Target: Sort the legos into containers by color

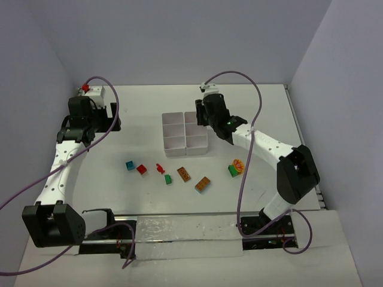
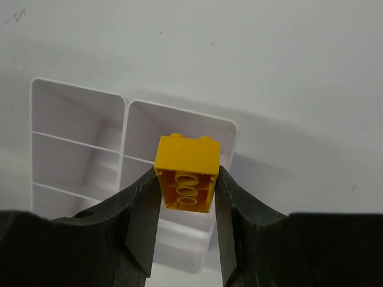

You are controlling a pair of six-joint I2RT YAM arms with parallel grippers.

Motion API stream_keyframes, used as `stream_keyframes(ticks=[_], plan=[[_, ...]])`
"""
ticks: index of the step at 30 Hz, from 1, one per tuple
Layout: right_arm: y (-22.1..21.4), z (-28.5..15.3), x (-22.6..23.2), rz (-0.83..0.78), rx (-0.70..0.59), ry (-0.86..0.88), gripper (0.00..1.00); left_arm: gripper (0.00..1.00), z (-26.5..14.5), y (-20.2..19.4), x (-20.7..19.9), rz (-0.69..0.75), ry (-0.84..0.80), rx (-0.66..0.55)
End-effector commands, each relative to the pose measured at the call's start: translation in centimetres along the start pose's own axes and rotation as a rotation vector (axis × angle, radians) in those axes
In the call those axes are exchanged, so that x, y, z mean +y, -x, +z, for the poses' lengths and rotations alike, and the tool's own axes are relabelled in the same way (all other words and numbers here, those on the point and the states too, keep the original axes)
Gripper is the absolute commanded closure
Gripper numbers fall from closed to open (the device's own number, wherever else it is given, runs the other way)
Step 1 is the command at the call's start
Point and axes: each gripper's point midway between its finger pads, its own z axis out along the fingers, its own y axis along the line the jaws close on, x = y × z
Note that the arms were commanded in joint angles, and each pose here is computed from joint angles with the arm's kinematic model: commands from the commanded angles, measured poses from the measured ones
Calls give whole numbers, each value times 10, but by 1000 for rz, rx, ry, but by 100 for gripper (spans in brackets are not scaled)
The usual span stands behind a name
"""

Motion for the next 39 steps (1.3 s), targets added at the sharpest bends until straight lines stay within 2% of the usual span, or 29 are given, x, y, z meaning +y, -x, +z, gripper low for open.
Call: stream_keyframes(ticks=[1, 9, 15, 22, 27, 31, 36, 39], plan=[[29, 14, -4, -15, -188, -54, 100, 1, -4, 21, 0, -9, 4, -62], [34, 17, 10, -37, -265, -60, 100, 1, -6, 19, 3, -1, 20, -58], [28, 22, 12, -24, -269, -66, 100, 1, -4, 20, 3, -1, 18, -56], [21, 30, 13, -24, -262, -63, 91, 1, -4, 22, 3, 3, 20, -58], [15, 38, 16, -23, -254, -60, 89, 1, -3, 22, 4, 3, 21, -57], [11, 41, 18, -25, -250, -59, 68, 1, -3, 21, 4, 9, 23, -54], [5, 45, 19, -37, -248, -63, 58, 1, -2, 21, 5, 15, 27, -52], [2, 46, 19, -40, -242, -64, 35, 1, -1, 22, 6, 15, 28, -49]])
